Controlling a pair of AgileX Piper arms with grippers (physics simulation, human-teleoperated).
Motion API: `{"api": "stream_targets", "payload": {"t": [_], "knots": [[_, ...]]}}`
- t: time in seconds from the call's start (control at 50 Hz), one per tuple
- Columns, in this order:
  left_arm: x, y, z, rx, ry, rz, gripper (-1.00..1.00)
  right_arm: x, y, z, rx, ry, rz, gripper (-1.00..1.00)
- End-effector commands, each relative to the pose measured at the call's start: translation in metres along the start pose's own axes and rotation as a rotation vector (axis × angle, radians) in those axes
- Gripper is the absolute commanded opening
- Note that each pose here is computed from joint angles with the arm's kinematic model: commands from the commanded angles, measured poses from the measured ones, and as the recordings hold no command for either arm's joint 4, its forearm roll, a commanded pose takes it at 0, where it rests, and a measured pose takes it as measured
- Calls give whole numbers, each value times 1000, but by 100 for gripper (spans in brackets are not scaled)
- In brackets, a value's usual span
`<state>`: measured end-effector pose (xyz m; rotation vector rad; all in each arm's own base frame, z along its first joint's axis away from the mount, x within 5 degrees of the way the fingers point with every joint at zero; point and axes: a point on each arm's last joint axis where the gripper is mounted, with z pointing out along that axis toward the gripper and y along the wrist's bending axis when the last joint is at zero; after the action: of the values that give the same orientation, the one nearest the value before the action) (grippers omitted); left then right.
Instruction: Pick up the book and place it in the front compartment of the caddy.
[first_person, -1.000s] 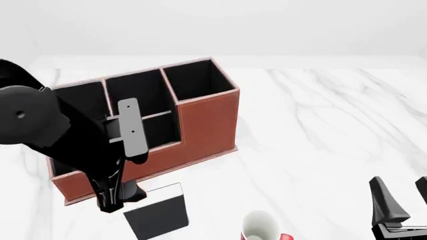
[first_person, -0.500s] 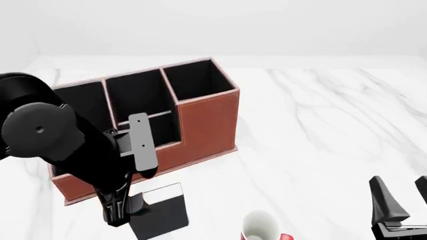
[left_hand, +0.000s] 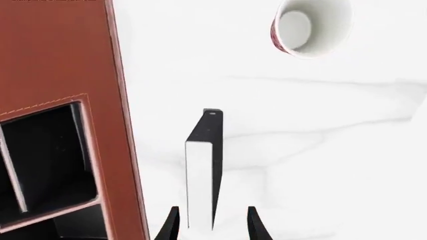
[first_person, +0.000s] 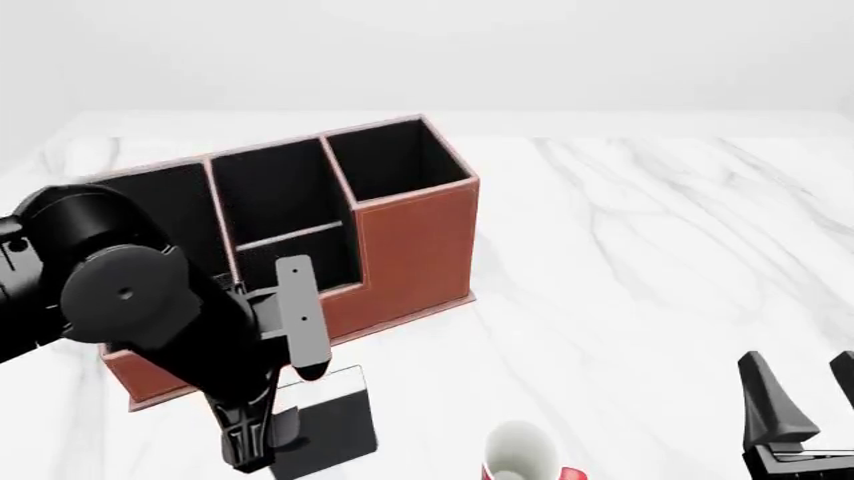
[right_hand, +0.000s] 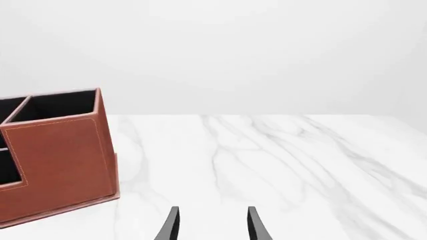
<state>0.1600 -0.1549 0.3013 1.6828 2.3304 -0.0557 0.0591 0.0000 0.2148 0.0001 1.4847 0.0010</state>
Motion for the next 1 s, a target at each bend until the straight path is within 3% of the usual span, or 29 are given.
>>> {"api": "stream_targets", "payload": {"t": [0.02, 0.06, 0.08, 0.92, 0.94, 1.0], "knots": [[-6, -2, 17, 14, 15, 4, 100, 0, 0, 0, 0, 0, 0, 100], [-7, -2, 20, 14, 15, 2, 100, 0, 0, 0, 0, 0, 0, 100], [-5, 2, 40, 16, 29, -6, 100, 0, 0, 0, 0, 0, 0, 100], [-1, 4, 65, 24, 53, -32, 100, 0, 0, -1, 0, 0, 0, 100], [-1, 4, 65, 23, 52, -32, -100, 0, 0, 0, 0, 0, 0, 100], [-1, 5, 65, 23, 53, -31, -100, 0, 0, 0, 0, 0, 0, 100]]}}
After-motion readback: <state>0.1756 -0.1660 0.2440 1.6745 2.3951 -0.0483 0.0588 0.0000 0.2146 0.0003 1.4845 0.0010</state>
